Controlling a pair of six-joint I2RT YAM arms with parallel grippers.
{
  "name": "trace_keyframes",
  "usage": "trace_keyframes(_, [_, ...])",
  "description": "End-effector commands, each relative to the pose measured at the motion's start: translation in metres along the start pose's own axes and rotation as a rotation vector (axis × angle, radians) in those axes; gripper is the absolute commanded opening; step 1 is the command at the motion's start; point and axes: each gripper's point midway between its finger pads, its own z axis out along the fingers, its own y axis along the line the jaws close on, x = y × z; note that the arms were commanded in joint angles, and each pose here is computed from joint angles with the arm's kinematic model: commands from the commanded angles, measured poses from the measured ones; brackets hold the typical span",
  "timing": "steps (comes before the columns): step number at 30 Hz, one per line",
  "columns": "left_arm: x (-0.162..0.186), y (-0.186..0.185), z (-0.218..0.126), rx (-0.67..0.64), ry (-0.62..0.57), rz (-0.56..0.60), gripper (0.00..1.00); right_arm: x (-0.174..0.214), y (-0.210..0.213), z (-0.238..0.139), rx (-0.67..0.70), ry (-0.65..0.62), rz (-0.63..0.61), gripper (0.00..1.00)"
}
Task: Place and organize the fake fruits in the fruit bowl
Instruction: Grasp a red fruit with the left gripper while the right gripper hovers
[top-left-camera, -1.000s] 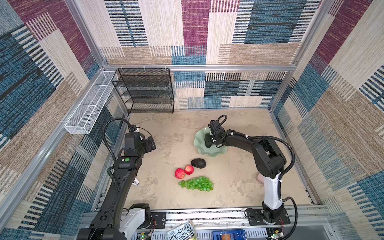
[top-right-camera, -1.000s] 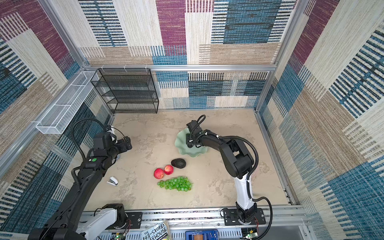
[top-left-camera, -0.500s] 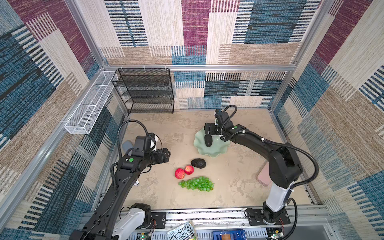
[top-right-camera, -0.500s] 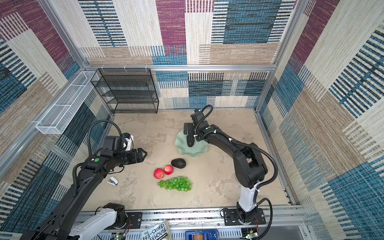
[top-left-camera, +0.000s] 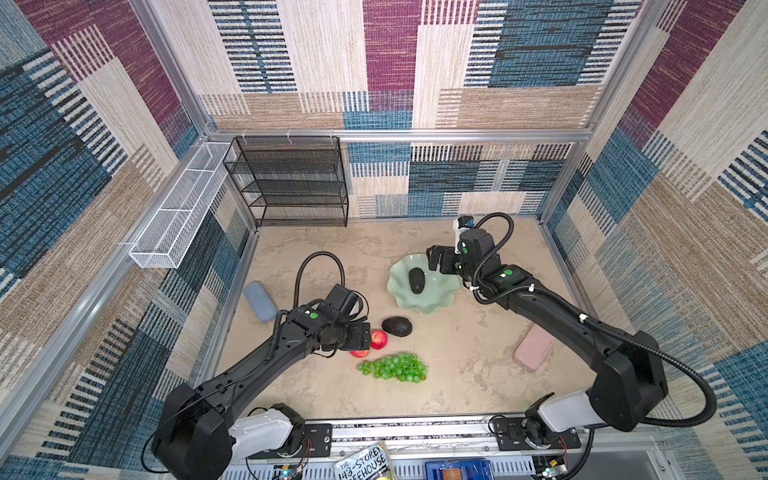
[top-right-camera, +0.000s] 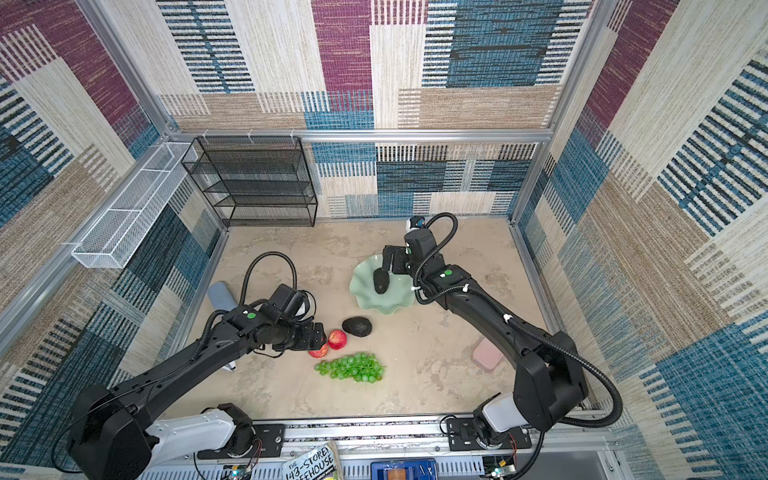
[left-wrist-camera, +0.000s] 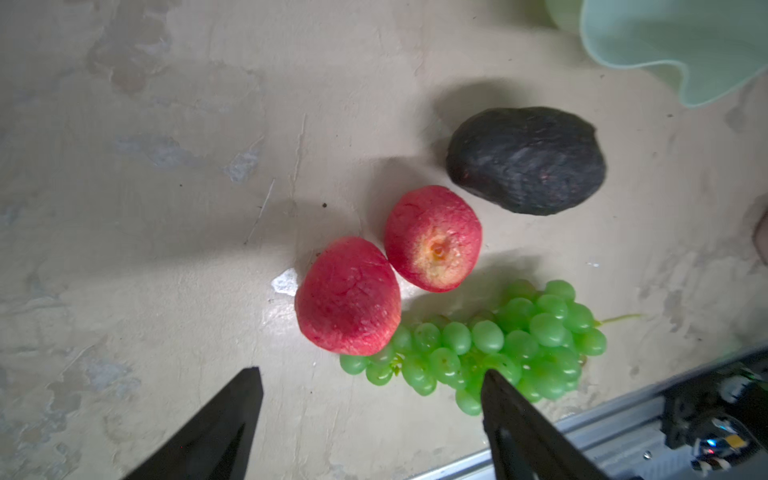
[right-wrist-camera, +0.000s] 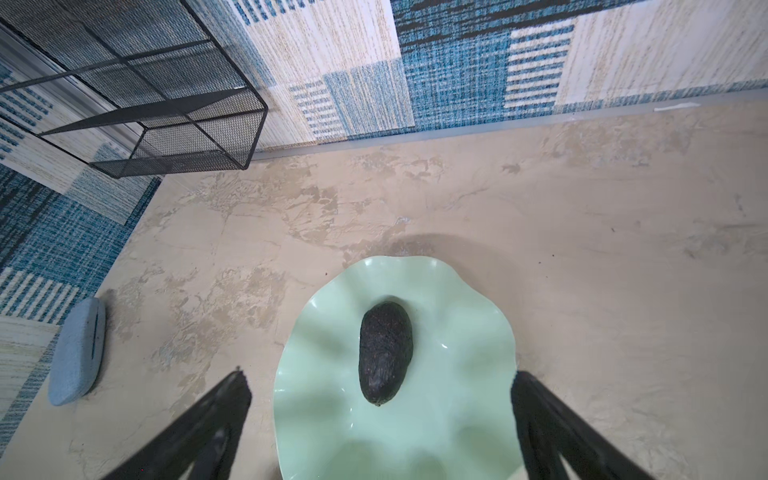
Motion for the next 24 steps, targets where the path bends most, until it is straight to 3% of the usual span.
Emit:
trace_keyframes(1, [-0.005,0.004,0.011,-0.027,-0.019,-0.050,0.86,-0.010,0.001,-0.008,-0.009,-0.049,0.017,1.00])
trace_keyframes(7, [-0.006,0.004,0.032,-0.037,-0.001,-0.067,0.84,-0.011,-0.001,-0.013,-0.008,-0.058,0.018,1.00])
trace_keyframes(14, [0.003,0.013,0.051,-0.075,0.042,-0.097,0.69,-0.011,0.000,-0.015,-0.014,-0.068,0.024,1.00])
trace_keyframes(19, [0.004,0.021,0.039,-0.103,0.011,-0.087,0.56,-0.009,-0.001,-0.012,-0.017,-0.066,0.027,1.00])
trace_keyframes(24, [-0.015,0.008,0.006,-0.062,-0.065,-0.027,0.55,-0.010,0.000,-0.010,-0.019,-0.070,0.025,1.00])
